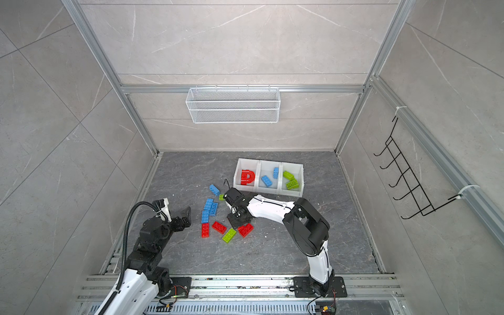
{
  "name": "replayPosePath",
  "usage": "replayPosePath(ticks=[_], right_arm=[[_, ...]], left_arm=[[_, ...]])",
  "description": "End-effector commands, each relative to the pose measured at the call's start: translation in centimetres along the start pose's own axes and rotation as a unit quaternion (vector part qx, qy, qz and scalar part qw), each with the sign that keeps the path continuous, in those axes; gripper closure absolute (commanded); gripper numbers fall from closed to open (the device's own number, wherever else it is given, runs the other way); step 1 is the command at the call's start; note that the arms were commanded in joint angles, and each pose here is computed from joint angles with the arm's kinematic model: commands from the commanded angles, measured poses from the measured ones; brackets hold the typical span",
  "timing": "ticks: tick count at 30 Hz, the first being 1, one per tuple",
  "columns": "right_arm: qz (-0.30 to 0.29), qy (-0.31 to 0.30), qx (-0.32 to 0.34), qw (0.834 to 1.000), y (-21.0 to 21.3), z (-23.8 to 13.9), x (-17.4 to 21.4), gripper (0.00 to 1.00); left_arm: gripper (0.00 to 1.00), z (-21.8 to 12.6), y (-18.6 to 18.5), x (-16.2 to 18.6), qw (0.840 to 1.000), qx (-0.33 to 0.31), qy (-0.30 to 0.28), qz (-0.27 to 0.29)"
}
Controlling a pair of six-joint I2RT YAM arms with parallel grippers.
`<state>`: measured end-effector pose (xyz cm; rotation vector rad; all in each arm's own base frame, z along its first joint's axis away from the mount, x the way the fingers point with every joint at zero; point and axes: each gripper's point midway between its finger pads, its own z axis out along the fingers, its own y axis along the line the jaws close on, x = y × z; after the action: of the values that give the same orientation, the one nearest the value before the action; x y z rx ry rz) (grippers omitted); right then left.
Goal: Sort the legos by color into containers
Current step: 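Move the right gripper back down to the red bricks in the pile, then grasp a red 2x4 brick with the right gripper and lift it, then carry the red brick into the compartment with the red arch, release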
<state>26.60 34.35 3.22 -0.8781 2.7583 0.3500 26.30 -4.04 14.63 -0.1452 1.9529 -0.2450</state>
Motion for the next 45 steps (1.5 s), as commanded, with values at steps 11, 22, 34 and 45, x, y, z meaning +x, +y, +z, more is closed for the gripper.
replayPosePath(ticks=[11,22,34,45], right_arm=[[0.002,-0.008,0.012,1.0,0.4,-0.1,-0.9,0.66],[0.007,-0.084,-0.019,0.996,-0.1,-5.9,-4.4,0.73],[0.045,-0.183,-0.051,0.981,-7.6,-10.6,-12.2,0.73],[0.075,-0.238,-0.027,0.968,-13.9,-8.9,-18.6,0.74]], left_arm=[[0.01,-0.3,-0.3,-1.4,1.0,0.004,-0.025,-0.003],[0.0,-0.4,-0.3,-1.4,1.0,0.004,-0.025,-0.003],[0.0,-0.4,-0.2,-1.4,1.0,0.004,-0.026,-0.003],[0.0,-0.4,-0.2,-1.4,1.0,0.004,-0.026,-0.003]])
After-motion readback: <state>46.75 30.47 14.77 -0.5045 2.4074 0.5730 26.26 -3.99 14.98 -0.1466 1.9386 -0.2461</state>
